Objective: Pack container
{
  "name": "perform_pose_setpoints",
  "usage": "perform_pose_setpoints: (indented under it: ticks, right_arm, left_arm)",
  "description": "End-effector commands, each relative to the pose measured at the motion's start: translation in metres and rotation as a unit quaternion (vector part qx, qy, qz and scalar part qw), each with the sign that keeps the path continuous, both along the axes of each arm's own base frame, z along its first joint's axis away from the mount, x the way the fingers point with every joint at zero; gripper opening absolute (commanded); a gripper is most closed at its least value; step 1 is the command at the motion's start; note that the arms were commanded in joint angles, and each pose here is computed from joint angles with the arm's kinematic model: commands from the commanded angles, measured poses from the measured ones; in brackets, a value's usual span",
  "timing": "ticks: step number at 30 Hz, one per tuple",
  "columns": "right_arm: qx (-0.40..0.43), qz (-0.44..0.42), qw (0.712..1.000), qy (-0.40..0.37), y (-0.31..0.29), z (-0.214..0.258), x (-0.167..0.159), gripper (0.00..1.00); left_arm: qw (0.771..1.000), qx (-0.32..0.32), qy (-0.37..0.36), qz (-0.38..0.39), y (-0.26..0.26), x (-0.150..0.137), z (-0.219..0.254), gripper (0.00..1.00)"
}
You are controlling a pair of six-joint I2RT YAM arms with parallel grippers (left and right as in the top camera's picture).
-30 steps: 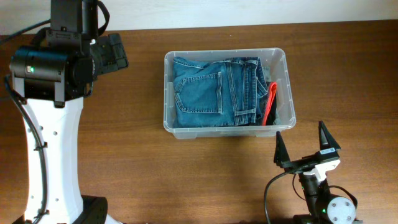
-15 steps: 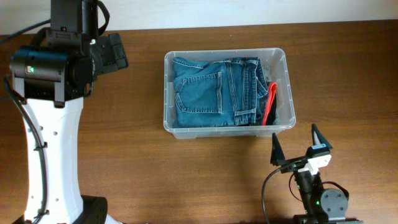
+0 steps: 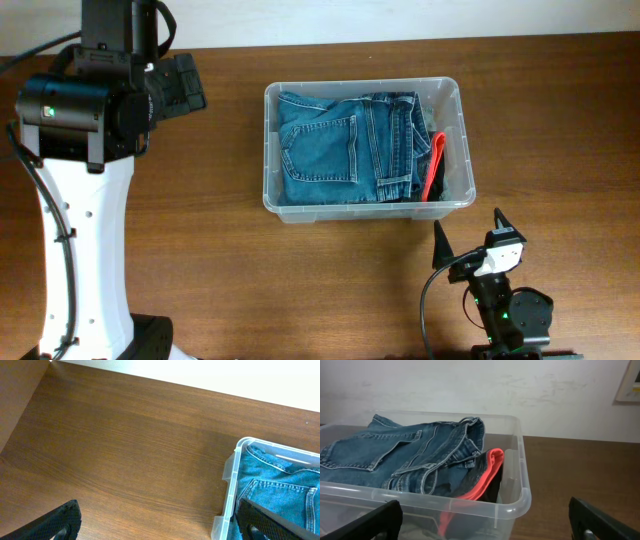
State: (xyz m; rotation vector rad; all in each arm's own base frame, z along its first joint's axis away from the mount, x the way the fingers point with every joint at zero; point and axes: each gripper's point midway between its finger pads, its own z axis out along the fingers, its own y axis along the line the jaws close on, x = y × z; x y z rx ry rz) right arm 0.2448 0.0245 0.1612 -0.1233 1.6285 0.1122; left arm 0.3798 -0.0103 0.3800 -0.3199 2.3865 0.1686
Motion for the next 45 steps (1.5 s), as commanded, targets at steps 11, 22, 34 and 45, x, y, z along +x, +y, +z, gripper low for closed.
perform_pose_setpoints:
  ticks: [11, 22, 34, 45]
  right_arm:
    - [-0.005, -0.004, 1.000, 0.000, -0.001, -0.002, 0.000, 0.98]
    - [-0.005, -0.004, 1.000, 0.000, -0.001, -0.002, 0.000, 0.98]
    - [-0.005, -0.004, 1.000, 0.000, -0.001, -0.002, 0.000, 0.98]
    - [-0.005, -0.004, 1.000, 0.000, -0.001, -0.002, 0.000, 0.98]
  left_arm:
    - [1.000, 0.001, -0.009, 0.006, 0.003, -0.005, 0.007, 0.99]
    - [1.000, 0.001, -0.009, 0.005, 0.003, -0.005, 0.007, 0.99]
    - [1.000, 0.000, -0.018, 0.006, 0.004, -0.010, 0.013, 0.99]
    - [0.994, -0.013, -0.109, 0.008, 0.023, -0.115, 0.079, 0.99]
